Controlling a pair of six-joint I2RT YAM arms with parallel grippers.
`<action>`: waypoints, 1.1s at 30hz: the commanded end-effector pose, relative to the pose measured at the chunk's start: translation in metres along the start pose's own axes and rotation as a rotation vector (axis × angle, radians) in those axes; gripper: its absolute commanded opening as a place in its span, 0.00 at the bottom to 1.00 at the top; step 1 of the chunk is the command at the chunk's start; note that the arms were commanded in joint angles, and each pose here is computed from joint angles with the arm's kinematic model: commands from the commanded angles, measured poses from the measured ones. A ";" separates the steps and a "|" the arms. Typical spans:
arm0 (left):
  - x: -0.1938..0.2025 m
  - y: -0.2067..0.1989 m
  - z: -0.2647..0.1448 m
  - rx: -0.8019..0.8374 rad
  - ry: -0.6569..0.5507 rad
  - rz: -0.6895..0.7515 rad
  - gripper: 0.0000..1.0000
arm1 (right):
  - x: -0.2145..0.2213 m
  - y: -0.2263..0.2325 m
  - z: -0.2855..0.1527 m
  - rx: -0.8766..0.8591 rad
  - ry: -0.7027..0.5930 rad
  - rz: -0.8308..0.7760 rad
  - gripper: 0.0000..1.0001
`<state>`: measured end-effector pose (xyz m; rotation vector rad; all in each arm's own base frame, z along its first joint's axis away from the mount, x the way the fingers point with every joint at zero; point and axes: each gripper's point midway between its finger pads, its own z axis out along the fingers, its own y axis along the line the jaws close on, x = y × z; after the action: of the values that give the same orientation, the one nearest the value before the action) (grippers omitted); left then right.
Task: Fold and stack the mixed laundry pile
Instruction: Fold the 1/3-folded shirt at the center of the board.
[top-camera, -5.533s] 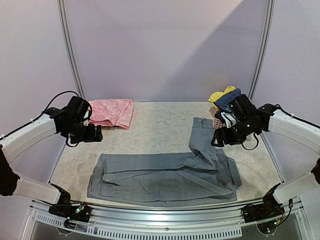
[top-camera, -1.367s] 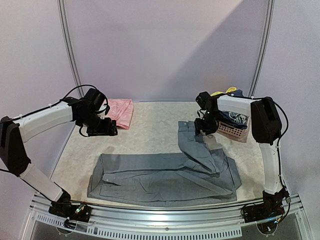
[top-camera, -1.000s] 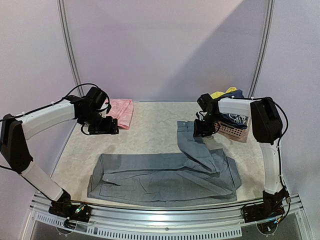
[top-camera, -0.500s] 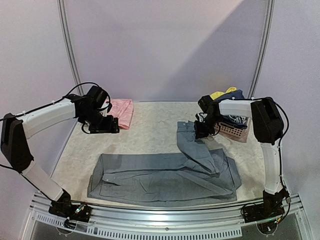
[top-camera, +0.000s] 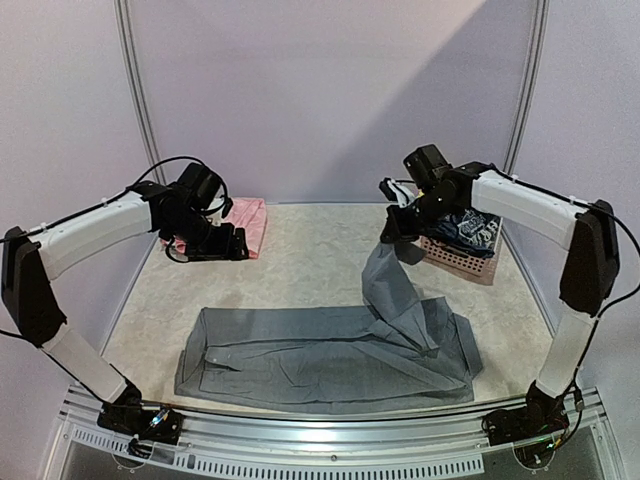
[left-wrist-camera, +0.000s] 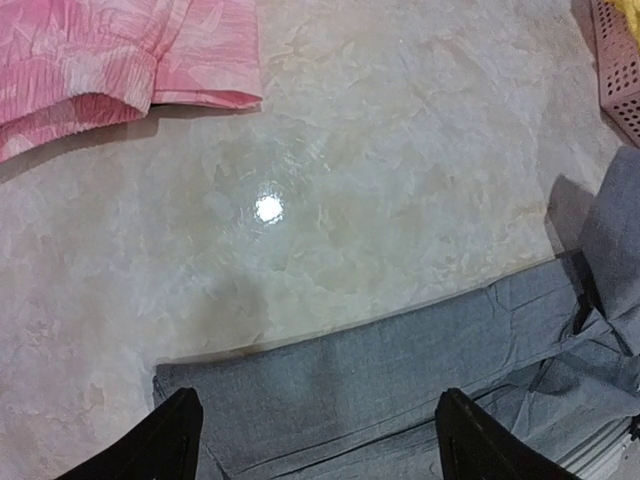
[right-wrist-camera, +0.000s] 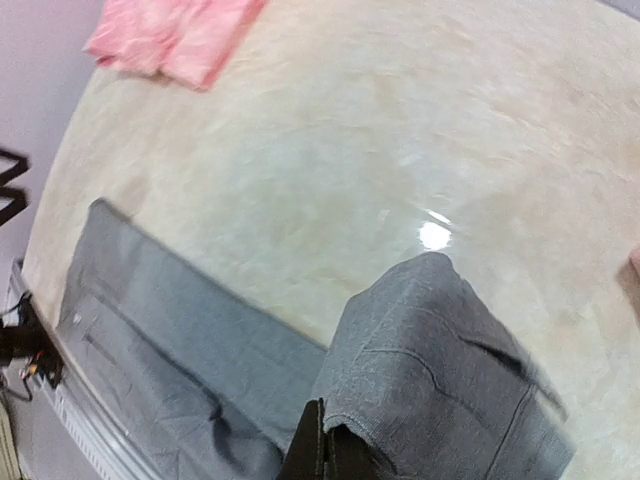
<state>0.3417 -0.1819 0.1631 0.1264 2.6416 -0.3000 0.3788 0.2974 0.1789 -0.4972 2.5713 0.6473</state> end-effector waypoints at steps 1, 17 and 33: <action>0.006 -0.012 -0.021 0.034 -0.011 -0.009 0.82 | 0.034 0.075 -0.016 -0.178 0.045 -0.207 0.00; 0.041 -0.071 -0.059 0.421 -0.048 0.118 0.82 | 0.134 0.204 -0.046 -0.640 0.168 -0.683 0.04; 0.111 -0.181 0.008 0.692 0.317 0.402 0.80 | 0.246 0.109 -0.010 -0.517 0.380 -0.902 0.00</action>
<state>0.2338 -0.3341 0.1482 0.8152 2.6126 -1.1001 0.1264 0.3484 0.1539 -1.8514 1.9781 1.0043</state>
